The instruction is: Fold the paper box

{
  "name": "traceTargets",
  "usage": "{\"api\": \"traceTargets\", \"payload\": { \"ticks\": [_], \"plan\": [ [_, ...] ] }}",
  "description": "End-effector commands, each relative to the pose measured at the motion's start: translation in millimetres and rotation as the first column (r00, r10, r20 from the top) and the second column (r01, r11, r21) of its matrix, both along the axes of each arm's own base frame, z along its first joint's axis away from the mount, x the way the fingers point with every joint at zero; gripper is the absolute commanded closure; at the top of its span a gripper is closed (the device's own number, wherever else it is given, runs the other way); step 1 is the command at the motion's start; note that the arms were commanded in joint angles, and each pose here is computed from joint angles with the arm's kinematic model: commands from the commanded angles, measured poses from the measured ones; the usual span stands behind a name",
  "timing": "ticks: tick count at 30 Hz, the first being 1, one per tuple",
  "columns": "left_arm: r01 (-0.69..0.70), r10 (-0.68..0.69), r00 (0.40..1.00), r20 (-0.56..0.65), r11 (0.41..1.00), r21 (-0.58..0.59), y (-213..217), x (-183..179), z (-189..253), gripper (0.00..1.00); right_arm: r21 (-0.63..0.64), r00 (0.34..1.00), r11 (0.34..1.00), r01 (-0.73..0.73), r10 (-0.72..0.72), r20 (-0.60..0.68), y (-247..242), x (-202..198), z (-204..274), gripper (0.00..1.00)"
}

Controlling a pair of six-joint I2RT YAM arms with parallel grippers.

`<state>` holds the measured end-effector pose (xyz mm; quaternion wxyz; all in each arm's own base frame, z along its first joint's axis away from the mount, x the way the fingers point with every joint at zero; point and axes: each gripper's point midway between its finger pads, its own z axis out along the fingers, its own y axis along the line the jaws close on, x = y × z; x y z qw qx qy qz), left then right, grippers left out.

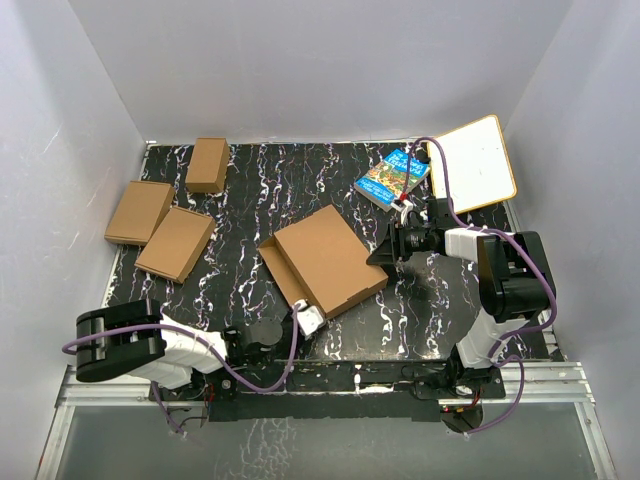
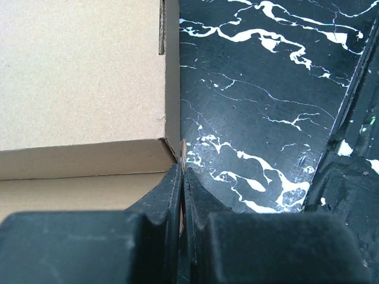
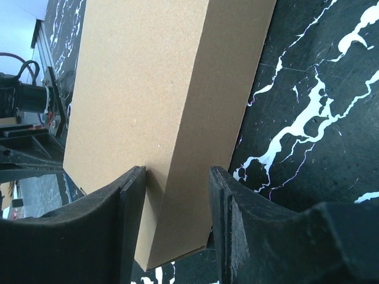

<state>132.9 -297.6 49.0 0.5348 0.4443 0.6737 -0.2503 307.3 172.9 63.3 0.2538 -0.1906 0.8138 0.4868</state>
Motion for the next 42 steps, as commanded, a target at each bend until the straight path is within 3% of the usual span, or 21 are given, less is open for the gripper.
{"api": "traceTargets", "payload": {
  "ticks": [1,42],
  "plan": [
    [-0.021,0.021,1.0,-0.017,0.999,-0.026,4.3,1.3,0.5,1.0,-0.061,0.997,0.997,0.047,-0.043,0.059,-8.2,21.6,-4.3,0.52],
    [-0.079,0.067,0.992,-0.103,0.991,-0.112,17.1,7.9,-4.3,1.0,-0.095,0.998,0.994,0.059,-0.057,0.018,-11.7,22.4,-21.3,0.53]
  ]
}}
